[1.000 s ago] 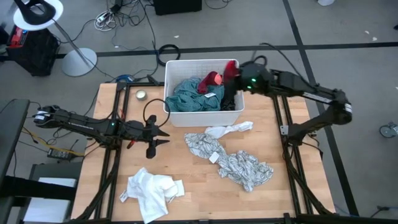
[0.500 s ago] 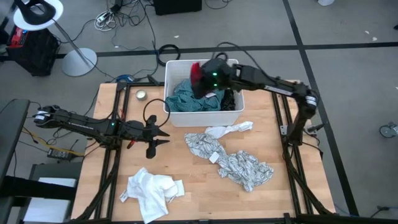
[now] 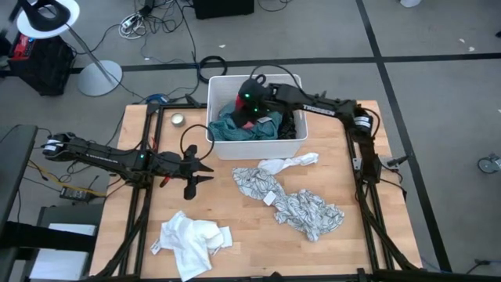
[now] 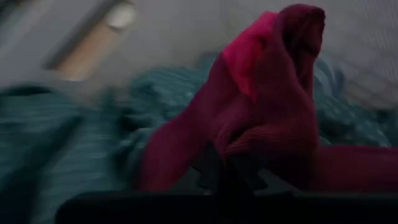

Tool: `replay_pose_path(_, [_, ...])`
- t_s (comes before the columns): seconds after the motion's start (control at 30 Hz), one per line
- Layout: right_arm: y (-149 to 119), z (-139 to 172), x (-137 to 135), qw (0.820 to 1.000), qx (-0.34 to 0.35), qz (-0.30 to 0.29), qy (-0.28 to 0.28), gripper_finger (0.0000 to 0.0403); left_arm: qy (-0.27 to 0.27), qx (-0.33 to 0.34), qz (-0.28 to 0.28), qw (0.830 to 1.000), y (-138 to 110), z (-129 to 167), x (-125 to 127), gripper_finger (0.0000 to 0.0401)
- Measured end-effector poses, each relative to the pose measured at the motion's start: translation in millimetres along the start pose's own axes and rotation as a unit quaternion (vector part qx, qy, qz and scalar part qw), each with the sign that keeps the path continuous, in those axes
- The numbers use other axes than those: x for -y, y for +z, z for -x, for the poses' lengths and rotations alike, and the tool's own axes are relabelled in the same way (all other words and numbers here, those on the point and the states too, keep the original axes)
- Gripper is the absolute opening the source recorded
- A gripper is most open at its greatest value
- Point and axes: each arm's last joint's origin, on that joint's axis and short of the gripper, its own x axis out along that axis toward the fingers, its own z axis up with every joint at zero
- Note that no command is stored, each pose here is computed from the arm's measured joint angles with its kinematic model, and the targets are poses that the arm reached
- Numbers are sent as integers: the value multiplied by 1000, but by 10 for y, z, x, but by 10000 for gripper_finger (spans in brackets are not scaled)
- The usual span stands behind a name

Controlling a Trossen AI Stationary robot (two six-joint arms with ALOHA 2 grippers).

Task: Sort clothes
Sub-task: Put the red sock into the white laundry organizer

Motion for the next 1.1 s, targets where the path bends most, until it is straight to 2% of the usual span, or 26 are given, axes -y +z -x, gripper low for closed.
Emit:
replay_pose_path(0.23, [-159,-475,224,994,-89,-28,-63,4,0,0,0,1000,-1,0,0,126])
replay_pose_path(0.4, [-280,-826,260,990,-128,-18,-64,10,0,0,0,1000,-1,0,0,126])
replay_pose_path(0.5, [-328,-983,256,990,-131,-7,-60,32,0,0,0,1000,-1,0,0,126])
replay_pose_path(0.63, [-334,-1005,250,990,-131,3,-56,80,1,-1,0,1000,-3,0,-1,126])
replay_pose_path(0.83, [-261,-751,230,991,-124,23,-40,154,2,-1,2,1000,-3,0,-2,126])
replay_pose_path(1.1, [-14,123,111,998,-39,53,4,208,2,-3,3,1000,-6,0,-2,126])
